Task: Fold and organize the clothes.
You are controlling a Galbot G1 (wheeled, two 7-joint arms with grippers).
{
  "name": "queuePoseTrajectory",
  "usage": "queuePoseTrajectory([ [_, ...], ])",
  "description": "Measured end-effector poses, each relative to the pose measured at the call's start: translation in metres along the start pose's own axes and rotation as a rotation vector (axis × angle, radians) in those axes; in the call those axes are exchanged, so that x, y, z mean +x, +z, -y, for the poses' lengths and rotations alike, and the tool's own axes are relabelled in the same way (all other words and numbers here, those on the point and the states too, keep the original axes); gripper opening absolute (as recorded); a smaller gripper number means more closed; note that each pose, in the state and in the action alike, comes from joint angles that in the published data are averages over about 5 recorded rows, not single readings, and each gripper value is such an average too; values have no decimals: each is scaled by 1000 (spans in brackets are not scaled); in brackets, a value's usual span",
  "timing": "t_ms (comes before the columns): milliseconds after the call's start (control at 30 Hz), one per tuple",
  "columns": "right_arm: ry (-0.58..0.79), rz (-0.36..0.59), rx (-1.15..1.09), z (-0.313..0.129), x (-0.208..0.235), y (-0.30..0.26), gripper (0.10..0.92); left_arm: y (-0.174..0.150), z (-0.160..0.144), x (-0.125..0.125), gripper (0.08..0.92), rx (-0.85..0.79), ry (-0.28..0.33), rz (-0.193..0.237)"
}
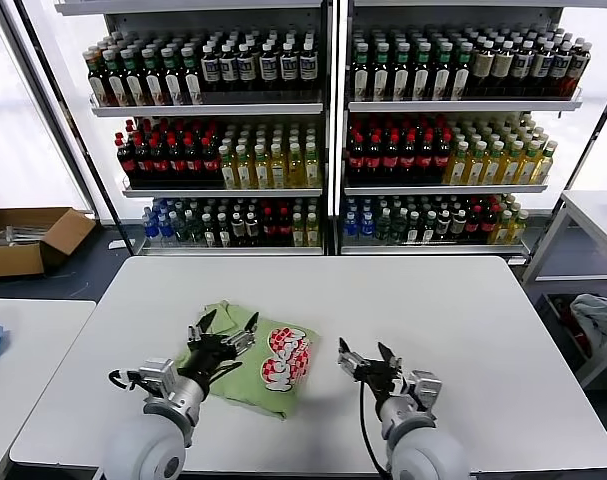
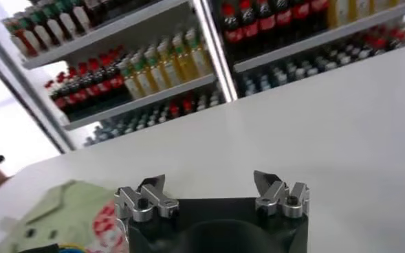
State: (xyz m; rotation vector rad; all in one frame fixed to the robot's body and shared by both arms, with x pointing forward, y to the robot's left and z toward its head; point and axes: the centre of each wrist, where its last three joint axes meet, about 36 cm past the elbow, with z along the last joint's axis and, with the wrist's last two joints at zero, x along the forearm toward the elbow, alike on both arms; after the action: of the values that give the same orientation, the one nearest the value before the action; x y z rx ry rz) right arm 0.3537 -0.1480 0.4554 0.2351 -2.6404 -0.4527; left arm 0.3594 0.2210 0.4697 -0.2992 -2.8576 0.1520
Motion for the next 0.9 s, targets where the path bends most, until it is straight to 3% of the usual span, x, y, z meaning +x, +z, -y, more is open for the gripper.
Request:
queuePoseTrajectory([
  [233, -58, -95, -24, -25, -28, 9, 823, -4, -18, 9, 823, -38, -86, 6],
  [500, -62, -163, -5, -47, -56, 20, 815, -5, -30, 13, 823, -49, -135, -1],
  [900, -37, -202, 40, -69, -77, 34, 536, -7, -35, 12, 823, -39, -160, -13],
])
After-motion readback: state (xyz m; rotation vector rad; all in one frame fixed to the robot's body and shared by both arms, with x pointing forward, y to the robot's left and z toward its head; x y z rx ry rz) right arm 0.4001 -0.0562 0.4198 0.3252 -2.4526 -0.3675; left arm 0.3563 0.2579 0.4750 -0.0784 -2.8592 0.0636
